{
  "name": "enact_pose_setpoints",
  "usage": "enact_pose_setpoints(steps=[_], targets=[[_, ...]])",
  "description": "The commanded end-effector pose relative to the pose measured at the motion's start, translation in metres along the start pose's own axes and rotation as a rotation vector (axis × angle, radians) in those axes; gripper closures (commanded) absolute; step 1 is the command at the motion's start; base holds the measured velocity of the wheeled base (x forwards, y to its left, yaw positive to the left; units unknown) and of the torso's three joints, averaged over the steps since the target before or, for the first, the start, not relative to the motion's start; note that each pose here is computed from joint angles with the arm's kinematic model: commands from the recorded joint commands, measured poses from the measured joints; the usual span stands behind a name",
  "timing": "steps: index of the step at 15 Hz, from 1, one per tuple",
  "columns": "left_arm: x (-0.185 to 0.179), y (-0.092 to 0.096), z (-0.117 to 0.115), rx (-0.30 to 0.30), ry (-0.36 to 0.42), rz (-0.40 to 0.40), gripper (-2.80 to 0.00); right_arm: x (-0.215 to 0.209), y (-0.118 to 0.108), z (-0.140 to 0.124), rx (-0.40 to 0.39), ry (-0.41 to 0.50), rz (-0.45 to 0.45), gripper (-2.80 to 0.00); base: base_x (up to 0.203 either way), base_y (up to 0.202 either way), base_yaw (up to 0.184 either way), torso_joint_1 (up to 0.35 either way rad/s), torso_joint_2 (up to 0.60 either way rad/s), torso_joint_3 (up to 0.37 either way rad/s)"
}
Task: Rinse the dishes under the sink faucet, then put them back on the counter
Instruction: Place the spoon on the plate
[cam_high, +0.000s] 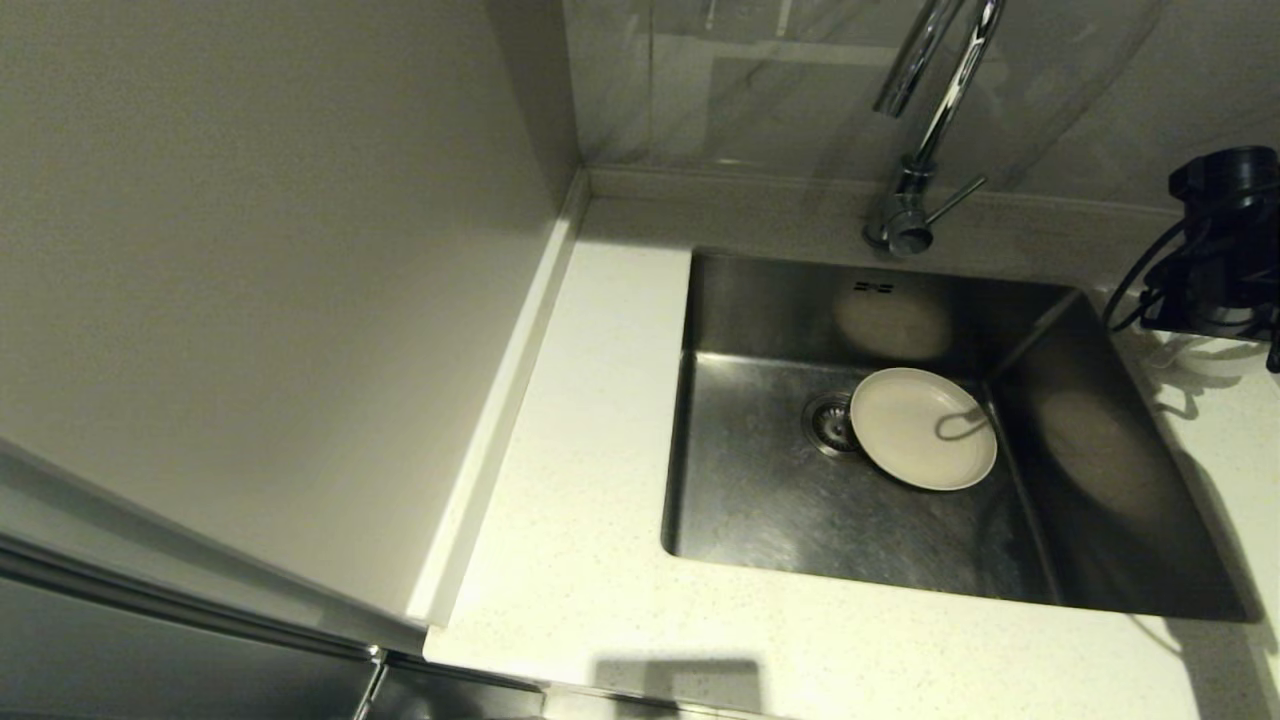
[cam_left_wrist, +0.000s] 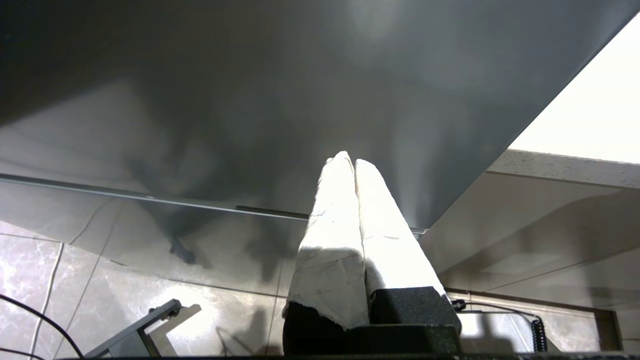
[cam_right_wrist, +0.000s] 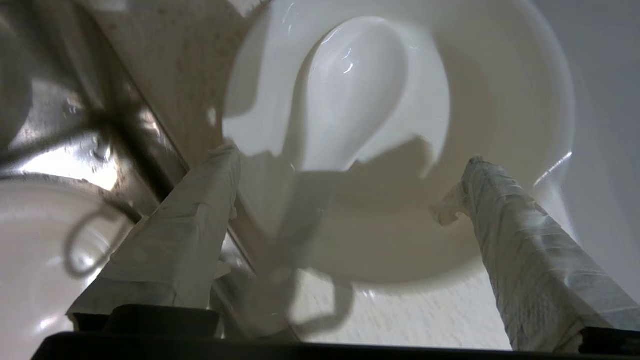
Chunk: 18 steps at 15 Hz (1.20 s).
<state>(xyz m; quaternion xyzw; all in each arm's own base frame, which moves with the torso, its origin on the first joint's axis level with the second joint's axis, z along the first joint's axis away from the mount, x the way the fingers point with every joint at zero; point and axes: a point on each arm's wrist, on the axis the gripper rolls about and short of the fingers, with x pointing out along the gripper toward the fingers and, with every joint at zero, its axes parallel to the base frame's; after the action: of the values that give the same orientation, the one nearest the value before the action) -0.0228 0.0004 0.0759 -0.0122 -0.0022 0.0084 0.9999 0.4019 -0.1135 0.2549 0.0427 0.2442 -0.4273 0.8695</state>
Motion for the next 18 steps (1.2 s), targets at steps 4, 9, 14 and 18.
enact_pose_setpoints(steps=[4, 9, 14, 18], targets=[[0.000, 0.000, 0.000, 0.000, -0.003, 0.000, 0.00, 0.003, -0.002, 0.006, 0.060, -0.039, 0.007, -2.80, 0.000, 0.000, 0.000, 0.000, 0.00, 0.000], [0.000, 0.000, 0.000, 0.000, -0.003, 0.000, 0.00, 0.005, -0.003, 0.009, 0.083, -0.065, 0.022, -2.80, 0.000, 0.000, 0.000, 0.000, 0.00, 0.000], [0.000, 0.000, 0.000, 0.000, -0.003, 0.000, 0.00, 0.002, -0.004, 0.011, 0.071, -0.073, 0.019, -2.80, 0.000, 0.000, 0.000, 0.000, 0.00, 0.000], [0.000, 0.000, 0.000, 0.000, -0.003, 0.000, 0.00, -0.013, -0.019, 0.022, -0.028, -0.096, 0.011, -2.80, 0.000, 0.000, 0.000, 0.000, 0.00, 0.000]])
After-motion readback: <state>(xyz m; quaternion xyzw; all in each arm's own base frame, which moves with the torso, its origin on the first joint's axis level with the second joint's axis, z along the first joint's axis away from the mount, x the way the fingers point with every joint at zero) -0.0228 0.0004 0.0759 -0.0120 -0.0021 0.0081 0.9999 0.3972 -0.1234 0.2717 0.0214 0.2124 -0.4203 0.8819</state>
